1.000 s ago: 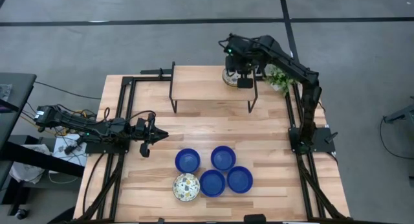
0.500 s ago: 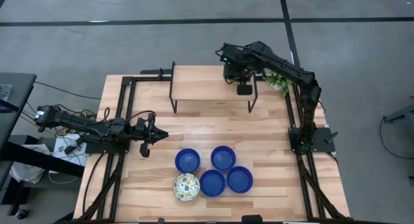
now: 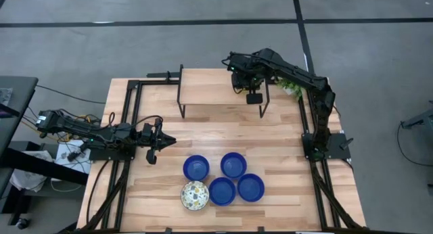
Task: Pick & Place Mini bowls
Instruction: Stack the bowl on top of the yellow bowl on the shelf
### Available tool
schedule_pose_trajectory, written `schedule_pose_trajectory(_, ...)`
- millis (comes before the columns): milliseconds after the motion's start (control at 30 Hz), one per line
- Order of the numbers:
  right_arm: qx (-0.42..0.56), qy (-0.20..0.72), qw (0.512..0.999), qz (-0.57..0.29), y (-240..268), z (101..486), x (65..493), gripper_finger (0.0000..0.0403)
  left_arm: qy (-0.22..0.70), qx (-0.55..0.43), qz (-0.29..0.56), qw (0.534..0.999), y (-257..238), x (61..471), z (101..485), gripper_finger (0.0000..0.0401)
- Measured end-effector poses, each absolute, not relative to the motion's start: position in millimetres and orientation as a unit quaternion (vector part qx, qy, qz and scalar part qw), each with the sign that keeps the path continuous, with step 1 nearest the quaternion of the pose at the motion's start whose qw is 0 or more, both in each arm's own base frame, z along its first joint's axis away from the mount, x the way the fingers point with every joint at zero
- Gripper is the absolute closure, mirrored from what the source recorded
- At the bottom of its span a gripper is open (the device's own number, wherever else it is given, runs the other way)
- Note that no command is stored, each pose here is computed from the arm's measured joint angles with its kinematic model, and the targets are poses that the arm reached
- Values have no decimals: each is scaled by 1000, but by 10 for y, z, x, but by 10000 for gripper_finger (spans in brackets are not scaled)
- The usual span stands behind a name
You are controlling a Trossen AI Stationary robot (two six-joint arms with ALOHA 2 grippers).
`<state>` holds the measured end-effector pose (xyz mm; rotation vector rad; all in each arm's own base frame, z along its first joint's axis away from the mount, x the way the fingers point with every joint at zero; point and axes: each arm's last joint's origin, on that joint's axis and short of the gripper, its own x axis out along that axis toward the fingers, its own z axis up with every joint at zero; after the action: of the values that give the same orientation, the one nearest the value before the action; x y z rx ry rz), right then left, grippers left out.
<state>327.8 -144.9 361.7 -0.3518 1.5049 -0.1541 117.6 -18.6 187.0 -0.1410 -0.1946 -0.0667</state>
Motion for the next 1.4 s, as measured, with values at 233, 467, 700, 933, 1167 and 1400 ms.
schedule_pose_trajectory(233,-172,681,708,-76,-1410,3621,3295,403,-97,-70,-33,992,-186,1176,1870,362)
schedule_pose_trajectory(467,-178,683,704,-80,-1403,3622,3298,403,-97,-70,-33,992,-186,1176,1870,362)
schedule_pose_trajectory(700,-178,683,704,-80,-1403,3622,3298,400,-97,-70,-33,992,-186,1176,1871,362)
schedule_pose_trajectory(933,-178,682,704,-80,-1403,3623,3298,383,-97,-70,-33,992,-186,1176,1871,362)
schedule_pose_trajectory(1167,-178,682,704,-81,-1403,3624,3298,366,-97,-70,-33,992,-186,1176,1871,362)
schedule_pose_trajectory(1400,-179,682,705,-81,-1397,3627,3300,341,-97,-70,-33,992,-186,1176,1871,362)
